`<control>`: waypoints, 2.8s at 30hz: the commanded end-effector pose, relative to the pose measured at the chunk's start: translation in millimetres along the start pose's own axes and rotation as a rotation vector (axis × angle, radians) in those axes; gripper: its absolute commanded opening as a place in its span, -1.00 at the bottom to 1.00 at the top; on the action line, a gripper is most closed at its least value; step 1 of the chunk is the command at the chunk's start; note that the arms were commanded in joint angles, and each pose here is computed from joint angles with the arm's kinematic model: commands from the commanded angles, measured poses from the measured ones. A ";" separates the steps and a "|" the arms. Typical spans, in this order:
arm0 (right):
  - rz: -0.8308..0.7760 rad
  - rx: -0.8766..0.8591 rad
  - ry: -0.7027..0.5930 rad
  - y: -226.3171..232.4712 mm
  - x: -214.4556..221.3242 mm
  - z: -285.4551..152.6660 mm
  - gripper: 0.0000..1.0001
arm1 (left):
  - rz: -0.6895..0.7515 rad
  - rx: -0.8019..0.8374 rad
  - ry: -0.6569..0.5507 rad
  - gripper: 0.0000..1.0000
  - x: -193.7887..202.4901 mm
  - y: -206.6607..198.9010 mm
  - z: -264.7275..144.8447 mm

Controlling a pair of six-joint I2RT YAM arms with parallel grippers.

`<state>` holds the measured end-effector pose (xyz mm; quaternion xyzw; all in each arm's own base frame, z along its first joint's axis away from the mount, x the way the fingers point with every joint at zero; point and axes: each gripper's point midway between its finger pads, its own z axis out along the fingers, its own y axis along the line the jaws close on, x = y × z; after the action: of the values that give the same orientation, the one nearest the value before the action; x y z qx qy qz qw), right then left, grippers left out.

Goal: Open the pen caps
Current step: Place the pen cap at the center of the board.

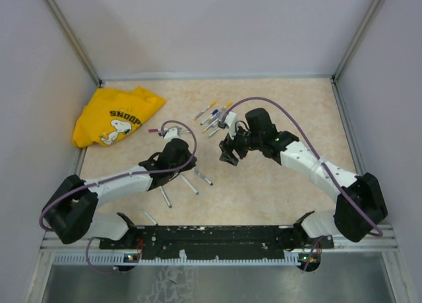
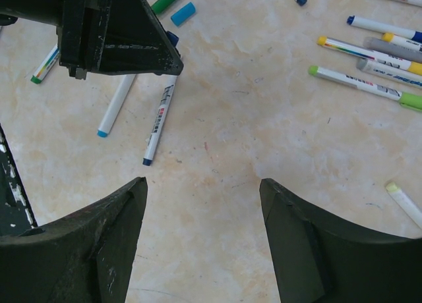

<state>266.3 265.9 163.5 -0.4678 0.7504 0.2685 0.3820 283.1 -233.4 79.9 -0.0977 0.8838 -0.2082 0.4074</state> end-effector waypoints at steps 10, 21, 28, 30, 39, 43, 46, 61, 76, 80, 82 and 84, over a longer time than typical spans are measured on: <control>-0.033 0.015 -0.076 -4.4 -20.5 -11.3 0.39 | 0.041 -0.087 -0.032 -1.00 -16.1 -5.1 18.0; -0.035 0.023 -0.090 -4.4 -25.0 -16.2 0.39 | 0.046 -0.297 0.001 -0.99 -24.7 8.4 37.8; -0.031 0.033 -0.112 -6.3 -29.7 -23.6 0.39 | -0.077 -0.337 0.051 -0.98 -28.5 29.1 44.2; -0.031 0.033 -0.117 -6.3 -30.7 -25.2 0.39 | -0.123 -0.322 0.070 -0.98 -29.6 35.1 44.2; -0.037 0.036 -0.139 -5.3 -35.8 -32.6 0.39 | -0.196 -0.335 0.101 -0.92 -28.6 49.3 42.6; -0.036 0.037 -0.145 -5.4 -37.3 -35.1 0.39 | -0.206 -0.346 0.114 -0.85 -27.8 52.4 43.6; -0.036 0.037 -0.149 -5.2 -38.3 -36.3 0.38 | -0.209 -0.355 0.121 -0.83 -26.8 53.4 43.7; -0.035 0.039 -0.160 -5.0 -41.6 -40.4 0.38 | -0.212 -0.374 0.133 -0.66 -25.0 56.1 44.1; -0.034 0.036 -0.165 -5.2 -41.8 -41.5 0.38 | -0.214 -0.379 0.134 -0.50 -25.6 56.7 42.0; -0.033 0.035 -0.166 -5.0 -42.1 -42.0 0.38 | -0.213 -0.381 0.131 -0.40 -26.1 57.1 41.1; -0.033 0.033 -0.167 -4.7 -42.2 -42.1 0.38 | -0.211 -0.381 0.131 -0.36 -26.2 57.2 41.1; -0.032 0.033 -0.167 -4.8 -42.2 -42.3 0.38 | -0.211 -0.380 0.132 -0.34 -26.0 57.1 41.0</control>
<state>266.5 254.0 200.1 -0.4532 0.7308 0.2825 0.4252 324.2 -183.5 37.9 -0.2441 0.9215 -0.0790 0.2917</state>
